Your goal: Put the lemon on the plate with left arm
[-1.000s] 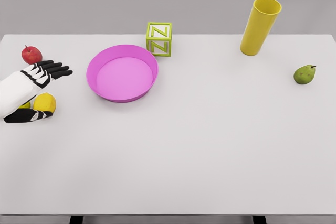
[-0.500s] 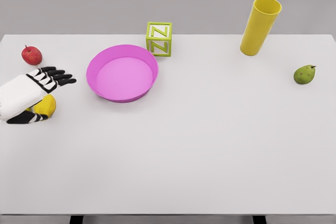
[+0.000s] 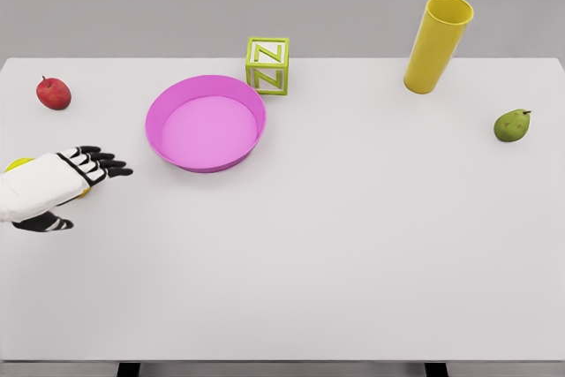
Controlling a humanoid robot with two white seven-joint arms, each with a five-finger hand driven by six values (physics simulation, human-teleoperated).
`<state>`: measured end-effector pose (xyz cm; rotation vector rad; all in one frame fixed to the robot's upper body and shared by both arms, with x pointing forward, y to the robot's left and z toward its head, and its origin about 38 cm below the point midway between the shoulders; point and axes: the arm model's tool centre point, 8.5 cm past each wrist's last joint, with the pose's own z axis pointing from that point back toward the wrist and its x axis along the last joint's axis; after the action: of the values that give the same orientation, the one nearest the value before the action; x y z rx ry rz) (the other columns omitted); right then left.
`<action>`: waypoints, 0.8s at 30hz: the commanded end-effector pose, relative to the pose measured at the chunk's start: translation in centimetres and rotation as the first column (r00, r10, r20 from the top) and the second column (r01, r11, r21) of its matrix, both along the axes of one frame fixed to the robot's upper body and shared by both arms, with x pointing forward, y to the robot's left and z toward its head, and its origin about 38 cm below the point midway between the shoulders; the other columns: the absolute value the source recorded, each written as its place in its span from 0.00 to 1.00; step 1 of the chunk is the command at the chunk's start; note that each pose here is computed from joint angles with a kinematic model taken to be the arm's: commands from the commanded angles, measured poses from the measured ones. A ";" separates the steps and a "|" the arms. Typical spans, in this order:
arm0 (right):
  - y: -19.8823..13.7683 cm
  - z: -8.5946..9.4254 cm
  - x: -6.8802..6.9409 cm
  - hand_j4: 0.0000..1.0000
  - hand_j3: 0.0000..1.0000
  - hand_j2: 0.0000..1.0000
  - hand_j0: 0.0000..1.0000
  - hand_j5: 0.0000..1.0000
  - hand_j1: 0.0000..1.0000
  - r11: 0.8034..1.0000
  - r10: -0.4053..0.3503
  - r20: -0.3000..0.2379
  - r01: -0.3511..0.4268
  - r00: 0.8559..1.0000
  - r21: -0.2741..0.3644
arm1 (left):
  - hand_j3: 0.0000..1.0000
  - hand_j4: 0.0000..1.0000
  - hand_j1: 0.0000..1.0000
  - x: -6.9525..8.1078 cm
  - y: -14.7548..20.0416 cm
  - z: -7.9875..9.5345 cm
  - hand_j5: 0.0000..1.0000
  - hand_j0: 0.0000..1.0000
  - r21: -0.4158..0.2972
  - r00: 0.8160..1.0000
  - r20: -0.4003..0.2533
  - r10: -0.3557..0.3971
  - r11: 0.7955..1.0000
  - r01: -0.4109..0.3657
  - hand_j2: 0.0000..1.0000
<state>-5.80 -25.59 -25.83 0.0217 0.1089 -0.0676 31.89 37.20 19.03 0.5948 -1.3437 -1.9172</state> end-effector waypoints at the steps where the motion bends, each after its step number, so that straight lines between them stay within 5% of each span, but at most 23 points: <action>1: 0.0 0.0 0.0 1.00 1.00 1.00 1.00 1.00 1.00 1.000 0.000 -0.001 0.000 1.000 0.001 | 1.00 1.00 1.00 0.0 0.0 -0.3 1.00 1.00 0.020 1.000 -0.004 0.005 1.000 -0.005 1.00; 12: 0.0 0.0 0.0 1.00 1.00 1.00 1.00 1.00 1.00 1.000 0.000 -0.001 0.000 1.000 0.001 | 1.00 1.00 1.00 1.5 -0.2 -0.4 1.00 1.00 -0.015 0.999 0.024 0.036 0.999 -0.035 1.00; 24: 0.0 0.0 0.0 1.00 1.00 1.00 1.00 1.00 1.00 1.000 0.000 -0.001 0.000 1.000 0.001 | 1.00 1.00 1.00 2.9 1.4 -2.0 1.00 1.00 -0.039 0.994 -0.038 0.102 0.994 -0.103 1.00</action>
<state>-5.80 -25.59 -25.83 0.0217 0.1089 -0.0679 34.87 38.32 17.32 0.6047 -1.3097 -1.8241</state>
